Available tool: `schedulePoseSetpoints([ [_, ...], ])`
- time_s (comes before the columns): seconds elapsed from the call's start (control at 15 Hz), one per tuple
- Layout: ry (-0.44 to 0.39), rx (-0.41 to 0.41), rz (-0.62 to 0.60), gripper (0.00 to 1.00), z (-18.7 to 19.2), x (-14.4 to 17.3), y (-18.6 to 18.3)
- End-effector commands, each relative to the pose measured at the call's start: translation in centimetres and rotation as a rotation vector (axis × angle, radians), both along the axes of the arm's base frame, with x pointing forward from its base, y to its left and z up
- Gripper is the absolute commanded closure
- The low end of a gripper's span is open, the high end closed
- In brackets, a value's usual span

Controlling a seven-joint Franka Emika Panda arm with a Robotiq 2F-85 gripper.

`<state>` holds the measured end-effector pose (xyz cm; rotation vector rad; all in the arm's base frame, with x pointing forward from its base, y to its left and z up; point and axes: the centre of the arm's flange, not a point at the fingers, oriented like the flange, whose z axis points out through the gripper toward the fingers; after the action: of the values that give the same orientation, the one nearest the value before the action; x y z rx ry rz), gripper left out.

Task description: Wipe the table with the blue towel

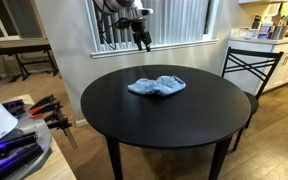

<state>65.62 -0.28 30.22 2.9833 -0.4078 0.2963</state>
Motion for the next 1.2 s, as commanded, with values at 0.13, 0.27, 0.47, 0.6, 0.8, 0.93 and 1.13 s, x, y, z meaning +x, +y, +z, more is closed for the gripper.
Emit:
schedulePoseSetpoints([
  [0.13,0.042,-0.023,-0.089,0.0,-2.7,3.5,-0.1],
  [0.27,0.066,-0.008,-0.202,0.0,-5.5,7.1,-1.4],
  [0.47,0.142,0.036,-0.286,0.0,-10.5,10.4,-3.1],
  [0.6,0.165,0.063,-0.333,0.0,-13.2,11.7,-3.9],
  [0.8,0.2,0.11,-0.427,0.0,-16.4,13.4,-4.7],
  [0.93,0.214,0.14,-0.477,0.0,-17.7,14.2,-5.0],
  [1.13,0.216,0.142,-0.531,0.0,-19.2,15.4,-5.1],
])
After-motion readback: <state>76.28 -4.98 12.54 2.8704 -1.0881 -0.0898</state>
